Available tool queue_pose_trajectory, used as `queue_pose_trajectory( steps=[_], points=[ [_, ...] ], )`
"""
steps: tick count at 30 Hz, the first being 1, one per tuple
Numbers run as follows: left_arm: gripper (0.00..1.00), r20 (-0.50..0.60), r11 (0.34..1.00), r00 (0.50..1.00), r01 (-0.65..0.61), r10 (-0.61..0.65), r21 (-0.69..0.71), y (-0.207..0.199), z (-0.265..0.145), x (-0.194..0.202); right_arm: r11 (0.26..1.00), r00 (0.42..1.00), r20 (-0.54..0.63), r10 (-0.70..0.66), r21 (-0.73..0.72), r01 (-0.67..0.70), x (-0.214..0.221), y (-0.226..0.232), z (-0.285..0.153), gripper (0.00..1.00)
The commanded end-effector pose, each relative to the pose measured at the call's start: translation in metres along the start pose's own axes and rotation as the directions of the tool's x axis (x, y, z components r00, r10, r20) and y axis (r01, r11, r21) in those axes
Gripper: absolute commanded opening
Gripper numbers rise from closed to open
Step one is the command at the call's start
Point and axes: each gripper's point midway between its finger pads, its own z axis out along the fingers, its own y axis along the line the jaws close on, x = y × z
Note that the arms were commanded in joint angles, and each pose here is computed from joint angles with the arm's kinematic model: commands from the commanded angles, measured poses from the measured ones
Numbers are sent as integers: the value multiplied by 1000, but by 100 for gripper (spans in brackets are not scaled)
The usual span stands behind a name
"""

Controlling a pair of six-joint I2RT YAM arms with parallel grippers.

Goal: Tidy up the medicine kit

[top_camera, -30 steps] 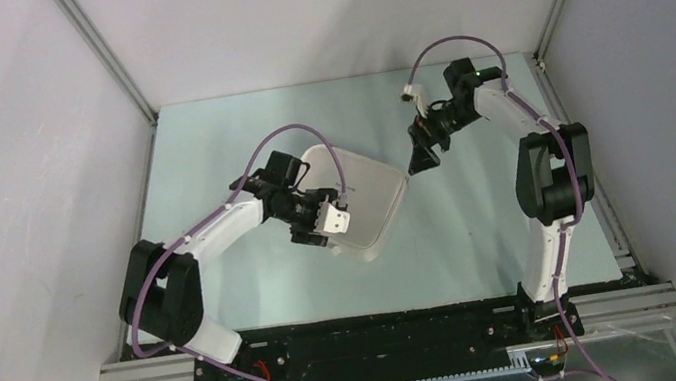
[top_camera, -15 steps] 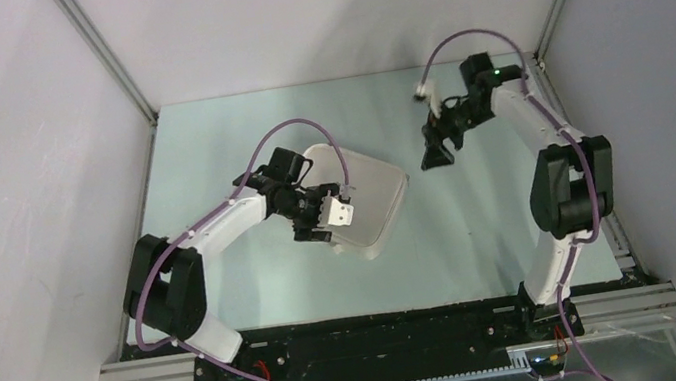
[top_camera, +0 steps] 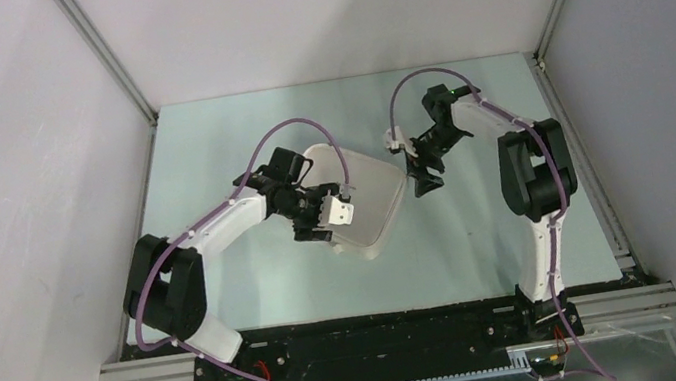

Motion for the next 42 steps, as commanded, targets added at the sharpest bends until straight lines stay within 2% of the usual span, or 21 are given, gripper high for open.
queue_pose_trajectory(
  steps=[1,5,9,11,14,16,17,19,30,33,38,42],
  points=[
    [76,-44,997,999,6,-10,-80,24,0,10,998,997,33,-70,8,70,-26,-9,8,70],
    [76,-46,997,999,7,-11,-83,24,-1,10,999,998,58,-27,19,26,-31,-14,14,68],
    [76,-43,996,999,8,-12,-86,26,0,10,999,998,53,19,32,-21,-29,-19,17,55],
    [76,-42,996,999,8,-12,-87,27,-1,9,999,999,40,27,33,-28,-26,-19,17,44],
    [76,-40,996,999,7,-11,-88,27,0,9,998,999,29,33,46,-34,-22,-19,12,33],
    [76,-35,996,999,9,-12,-88,28,1,8,998,999,25,32,56,-33,-22,-19,8,20],
    [75,-32,996,999,9,-12,-89,29,1,7,997,999,10,34,63,-35,-20,-19,7,7],
    [75,-28,996,1000,12,-15,-91,29,1,7,997,999,-6,34,76,-34,-20,-19,3,0],
    [70,20,969,995,99,-97,-227,60,4,-6,986,991,-45,128,114,-122,-28,4,-10,0],
    [68,60,939,988,155,-144,-308,76,4,-15,962,967,-55,247,133,-239,-36,14,-8,0],
    [66,145,862,970,241,-196,-446,110,0,-26,960,960,-78,270,98,-263,-45,42,6,0],
    [65,165,845,964,264,-211,-465,117,2,-27,947,946,-76,316,92,-309,-48,48,7,0]
  ],
)
